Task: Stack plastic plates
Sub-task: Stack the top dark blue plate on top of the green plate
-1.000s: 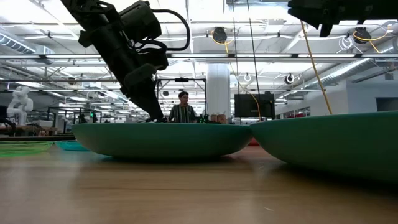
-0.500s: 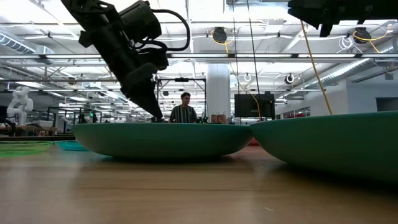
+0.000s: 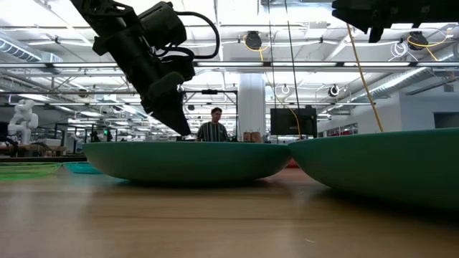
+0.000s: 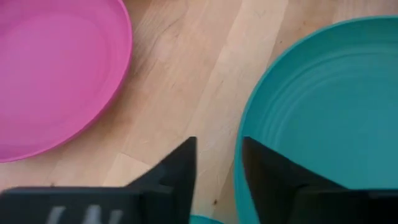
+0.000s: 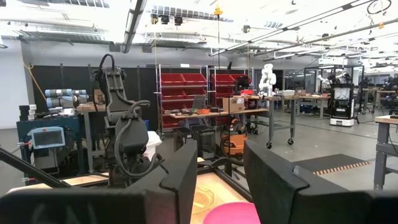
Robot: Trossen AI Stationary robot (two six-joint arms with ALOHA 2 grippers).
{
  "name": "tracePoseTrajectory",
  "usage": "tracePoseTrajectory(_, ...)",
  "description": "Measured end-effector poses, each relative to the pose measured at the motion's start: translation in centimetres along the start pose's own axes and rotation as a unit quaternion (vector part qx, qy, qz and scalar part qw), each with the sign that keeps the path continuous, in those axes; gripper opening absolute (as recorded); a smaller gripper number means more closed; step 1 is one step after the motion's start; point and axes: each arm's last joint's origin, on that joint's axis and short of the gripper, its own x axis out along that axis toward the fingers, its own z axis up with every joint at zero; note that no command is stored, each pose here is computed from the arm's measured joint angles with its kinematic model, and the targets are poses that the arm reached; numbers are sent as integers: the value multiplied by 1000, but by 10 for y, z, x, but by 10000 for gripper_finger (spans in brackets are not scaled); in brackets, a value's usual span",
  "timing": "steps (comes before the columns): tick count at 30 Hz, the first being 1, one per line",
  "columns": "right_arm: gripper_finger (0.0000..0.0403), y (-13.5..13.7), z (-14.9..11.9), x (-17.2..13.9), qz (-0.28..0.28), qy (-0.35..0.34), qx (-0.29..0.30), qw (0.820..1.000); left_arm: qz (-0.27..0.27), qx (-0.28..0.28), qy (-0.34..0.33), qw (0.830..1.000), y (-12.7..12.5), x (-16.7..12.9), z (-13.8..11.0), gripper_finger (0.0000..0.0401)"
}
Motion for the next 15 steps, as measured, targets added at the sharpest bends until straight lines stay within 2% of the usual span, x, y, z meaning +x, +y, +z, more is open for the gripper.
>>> tracePoseTrajectory(5, 123, 0, 0, 0, 0, 0, 0, 1000, 17, 0, -5, 1000, 1, 0, 0, 238)
tracePoseTrajectory(8, 123, 0, 0, 0, 0, 0, 0, 1000, 21, 12, -5, 1000, 1, 0, 0, 272)
tracePoseTrajectory(15, 123, 0, 0, 0, 0, 0, 0, 1000, -15, 45, -4, 999, -2, 0, 1, 287)
